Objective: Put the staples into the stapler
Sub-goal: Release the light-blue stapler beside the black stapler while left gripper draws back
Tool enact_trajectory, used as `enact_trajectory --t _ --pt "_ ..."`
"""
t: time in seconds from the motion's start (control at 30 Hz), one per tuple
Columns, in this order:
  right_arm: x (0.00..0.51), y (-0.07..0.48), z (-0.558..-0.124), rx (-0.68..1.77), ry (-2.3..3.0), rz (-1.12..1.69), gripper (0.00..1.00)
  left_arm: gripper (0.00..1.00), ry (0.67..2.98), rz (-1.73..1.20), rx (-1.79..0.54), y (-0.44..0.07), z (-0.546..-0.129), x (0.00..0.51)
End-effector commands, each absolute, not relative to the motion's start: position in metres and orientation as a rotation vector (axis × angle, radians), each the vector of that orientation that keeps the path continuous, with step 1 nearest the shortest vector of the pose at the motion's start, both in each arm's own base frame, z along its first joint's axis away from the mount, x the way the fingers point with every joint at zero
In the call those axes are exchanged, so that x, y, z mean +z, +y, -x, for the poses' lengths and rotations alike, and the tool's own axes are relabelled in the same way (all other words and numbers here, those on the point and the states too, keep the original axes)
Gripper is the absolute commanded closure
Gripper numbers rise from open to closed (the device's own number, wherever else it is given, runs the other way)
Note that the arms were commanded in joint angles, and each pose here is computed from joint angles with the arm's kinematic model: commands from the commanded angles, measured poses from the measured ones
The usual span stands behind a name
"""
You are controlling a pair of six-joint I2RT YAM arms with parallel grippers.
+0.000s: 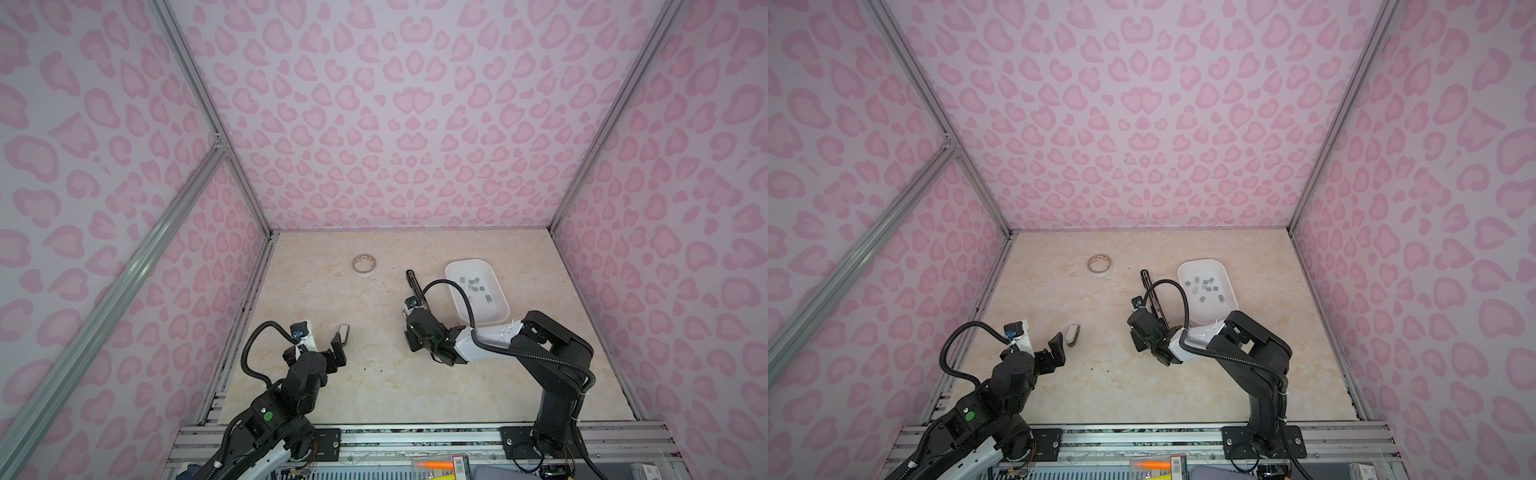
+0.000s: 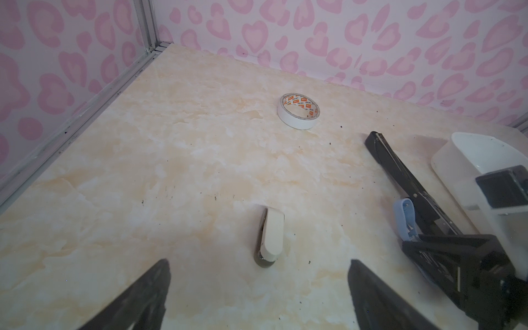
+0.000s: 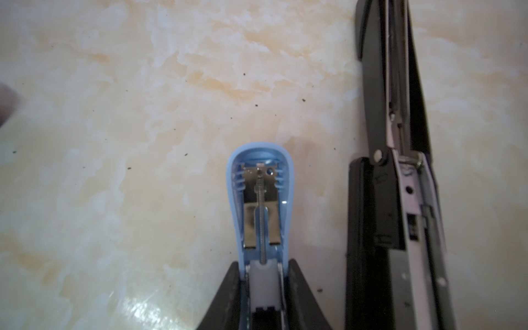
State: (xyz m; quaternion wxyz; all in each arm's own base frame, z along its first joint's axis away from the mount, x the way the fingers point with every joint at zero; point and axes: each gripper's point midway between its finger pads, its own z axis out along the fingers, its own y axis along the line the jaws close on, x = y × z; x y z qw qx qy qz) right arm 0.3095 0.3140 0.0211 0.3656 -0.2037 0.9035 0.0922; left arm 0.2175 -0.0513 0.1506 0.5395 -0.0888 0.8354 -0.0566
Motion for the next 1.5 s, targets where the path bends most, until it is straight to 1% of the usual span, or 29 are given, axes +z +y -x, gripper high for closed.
enact_trajectory --t 0.0,0.17,0.27,0.33,0.47,0.57,0.73,0.87,0.97,1.23,1.33,1.47 --pt "0.021 0.310 -0.303 0.226 2.338 0.556 0.71 0.02 1.972 0.210 -0.146 -0.056 -0.223 0.158" --pt "0.036 0.313 -0.299 0.274 2.301 0.569 0.62 0.02 2.006 0.208 -0.106 -0.058 -0.228 0.154" --pt "0.043 0.312 -0.298 0.285 2.280 0.570 0.60 0.02 2.025 0.208 -0.080 -0.059 -0.230 0.151" --pt "0.047 0.312 -0.299 0.291 2.264 0.565 0.63 0.02 2.037 0.199 -0.074 -0.061 -0.232 0.149" --pt "0.052 0.318 -0.304 0.294 2.244 0.574 0.77 0.02 2.064 0.177 -0.059 -0.066 -0.235 0.146" --pt "0.049 0.323 -0.309 0.277 2.245 0.586 0.80 0.02 2.083 0.170 -0.041 -0.067 -0.237 0.144" --pt "0.037 0.323 -0.316 0.240 2.255 0.583 0.80 0.02 2.104 0.160 -0.020 -0.069 -0.240 0.141" --pt "0.026 0.321 -0.319 0.223 2.278 0.584 0.82 0.02 2.118 0.151 -0.009 -0.071 -0.241 0.139" --pt "0.026 0.318 -0.319 0.218 2.275 0.581 0.83 0.02 2.131 0.143 0.000 -0.073 -0.242 0.137" --pt "0.052 0.319 -0.314 0.281 2.231 0.576 0.82 0.02 2.205 0.056 0.002 -0.089 -0.249 0.130" --pt "0.065 0.317 -0.308 0.316 2.207 0.574 0.80 0.03 2.261 0.058 0.015 -0.093 -0.249 0.131" --pt "0.080 0.313 -0.300 0.377 2.159 0.558 0.75 0.02 2.306 0.089 -0.061 -0.106 -0.250 0.124"
